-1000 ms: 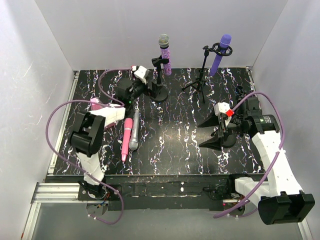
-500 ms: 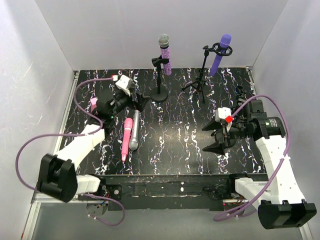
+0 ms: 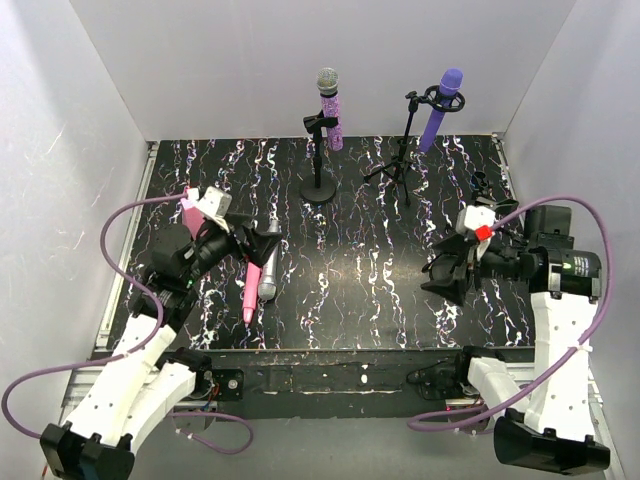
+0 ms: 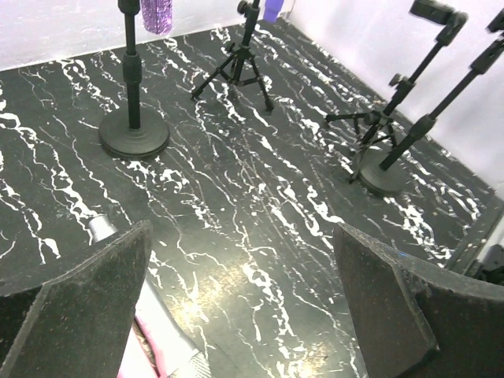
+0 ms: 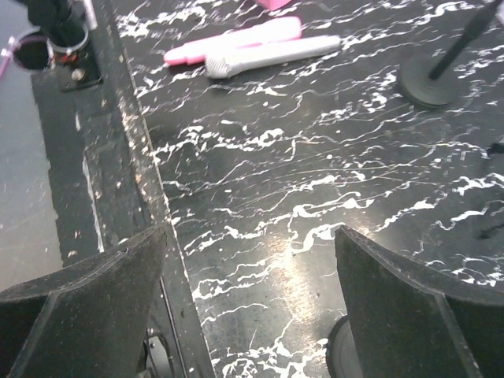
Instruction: Attach the microphones to the stand
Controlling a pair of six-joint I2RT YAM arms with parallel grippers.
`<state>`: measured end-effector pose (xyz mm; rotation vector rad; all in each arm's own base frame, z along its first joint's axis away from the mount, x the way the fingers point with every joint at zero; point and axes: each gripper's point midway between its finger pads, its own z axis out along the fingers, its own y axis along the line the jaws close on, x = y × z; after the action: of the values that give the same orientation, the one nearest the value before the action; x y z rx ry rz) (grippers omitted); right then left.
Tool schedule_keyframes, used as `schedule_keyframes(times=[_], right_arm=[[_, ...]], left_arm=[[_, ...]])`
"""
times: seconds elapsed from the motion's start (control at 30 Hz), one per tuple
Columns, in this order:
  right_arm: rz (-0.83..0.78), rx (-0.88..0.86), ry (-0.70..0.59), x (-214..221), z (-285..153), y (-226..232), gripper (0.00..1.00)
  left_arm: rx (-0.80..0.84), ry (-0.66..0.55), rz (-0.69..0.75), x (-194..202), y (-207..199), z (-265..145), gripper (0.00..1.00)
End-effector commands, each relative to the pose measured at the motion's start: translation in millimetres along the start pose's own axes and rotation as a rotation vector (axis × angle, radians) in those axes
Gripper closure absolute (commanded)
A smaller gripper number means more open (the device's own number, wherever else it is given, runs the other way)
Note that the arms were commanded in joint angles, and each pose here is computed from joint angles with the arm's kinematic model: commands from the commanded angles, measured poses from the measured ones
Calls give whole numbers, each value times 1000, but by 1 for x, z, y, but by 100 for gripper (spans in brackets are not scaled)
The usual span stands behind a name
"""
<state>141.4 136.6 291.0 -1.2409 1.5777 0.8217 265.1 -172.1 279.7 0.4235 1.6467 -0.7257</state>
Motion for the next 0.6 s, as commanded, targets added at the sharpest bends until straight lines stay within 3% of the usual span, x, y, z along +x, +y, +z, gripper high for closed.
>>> schedule_keyframes(times=[0.0, 0.2, 0.57], right_arm=[[84, 63, -87, -35, -15, -1, 6], [126, 163, -130, -62, -30, -20, 7], [354, 436, -149, -67, -63, -89, 9]], left_arm=[[11, 15, -80, 1, -11, -16, 2], [13, 40, -86, -7, -16, -20, 2], [66, 117, -106, 9, -23, -18, 2]])
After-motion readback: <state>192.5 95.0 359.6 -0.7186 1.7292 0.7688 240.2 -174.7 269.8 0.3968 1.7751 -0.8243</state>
